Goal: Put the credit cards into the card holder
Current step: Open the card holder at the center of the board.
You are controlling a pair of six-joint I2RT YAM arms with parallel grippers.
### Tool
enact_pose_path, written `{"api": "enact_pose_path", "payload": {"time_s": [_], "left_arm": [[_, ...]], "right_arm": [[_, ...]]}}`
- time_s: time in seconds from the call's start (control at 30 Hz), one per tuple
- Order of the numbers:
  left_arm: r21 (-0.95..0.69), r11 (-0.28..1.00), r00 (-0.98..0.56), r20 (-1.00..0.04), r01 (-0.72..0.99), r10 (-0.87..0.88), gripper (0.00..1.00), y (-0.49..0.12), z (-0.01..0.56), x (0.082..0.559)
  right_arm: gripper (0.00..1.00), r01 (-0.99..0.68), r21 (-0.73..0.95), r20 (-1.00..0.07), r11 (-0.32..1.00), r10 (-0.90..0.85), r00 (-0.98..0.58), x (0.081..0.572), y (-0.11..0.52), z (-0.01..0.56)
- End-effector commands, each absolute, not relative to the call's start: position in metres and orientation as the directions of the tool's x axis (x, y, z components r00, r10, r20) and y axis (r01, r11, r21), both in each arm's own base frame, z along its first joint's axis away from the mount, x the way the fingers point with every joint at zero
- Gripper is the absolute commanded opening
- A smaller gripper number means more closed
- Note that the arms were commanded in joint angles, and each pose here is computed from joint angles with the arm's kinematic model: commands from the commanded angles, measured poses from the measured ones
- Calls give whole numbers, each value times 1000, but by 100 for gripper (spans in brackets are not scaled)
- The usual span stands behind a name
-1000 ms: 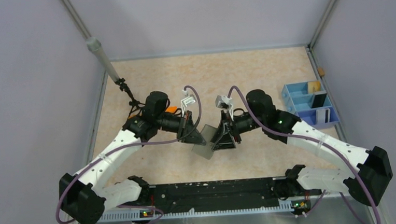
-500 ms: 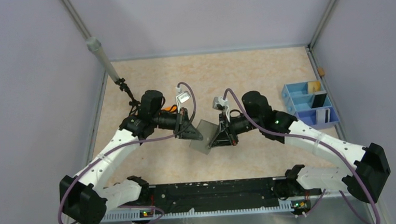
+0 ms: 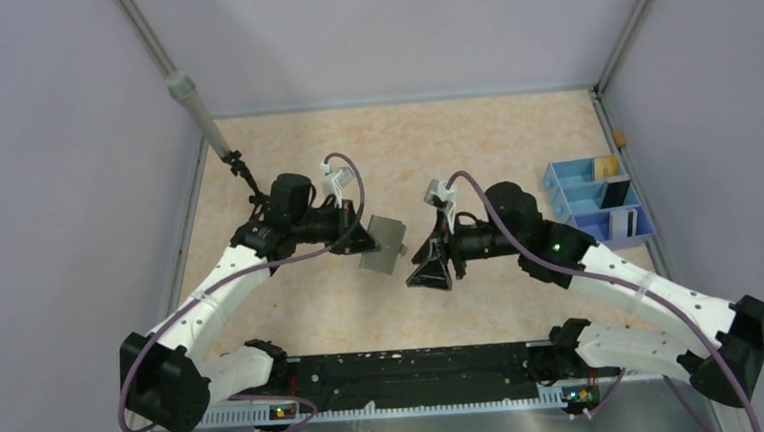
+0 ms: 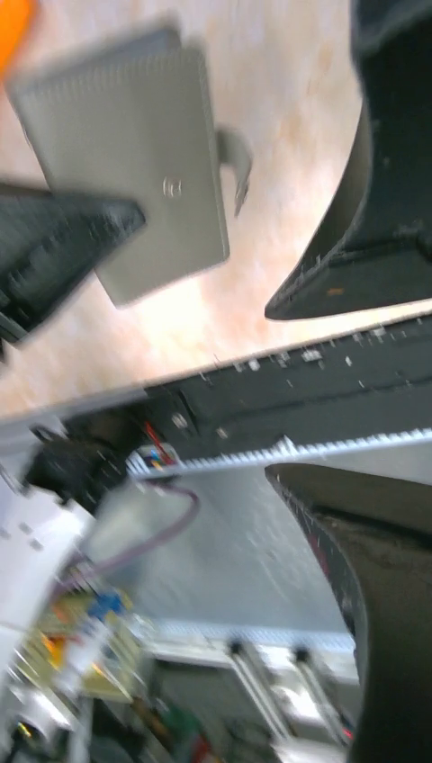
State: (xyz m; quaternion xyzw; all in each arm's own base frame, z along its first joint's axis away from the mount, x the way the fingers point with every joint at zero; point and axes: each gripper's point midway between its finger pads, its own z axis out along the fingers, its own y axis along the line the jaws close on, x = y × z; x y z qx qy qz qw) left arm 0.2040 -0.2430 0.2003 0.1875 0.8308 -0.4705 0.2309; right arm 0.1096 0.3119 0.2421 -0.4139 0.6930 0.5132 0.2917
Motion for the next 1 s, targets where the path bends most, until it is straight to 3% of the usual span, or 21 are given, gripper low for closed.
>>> {"api": "enact_pose_path", "payload": {"time_s": [0.0,0.13,0.33,0.7,0.97], "left_arm": [[-641,584,-764,-643,499,-53,0,-238,207,226],[-666,608,-739,-648,432,-185,0,-239,199,227],[-711,618,-733,-609,335,-304,0,-241,184,222],[-723,625,-767,-569,294,-296,0,-254,161,209],[-733,611,-771,-564,301,-297,0,-257,160,207]], "right_arm": [[62,-757,449,-858,475,-8,-514,167,294,269],[63,-549,555,-771,625,138,-621,192,283,239],[63,-381,644,-648,664,208,-732,197,289,183],[63,-367,697,-590,616,202,-782,196,322,160],[47,-316,653,-584,688,192,-789,206,322,139]]}}
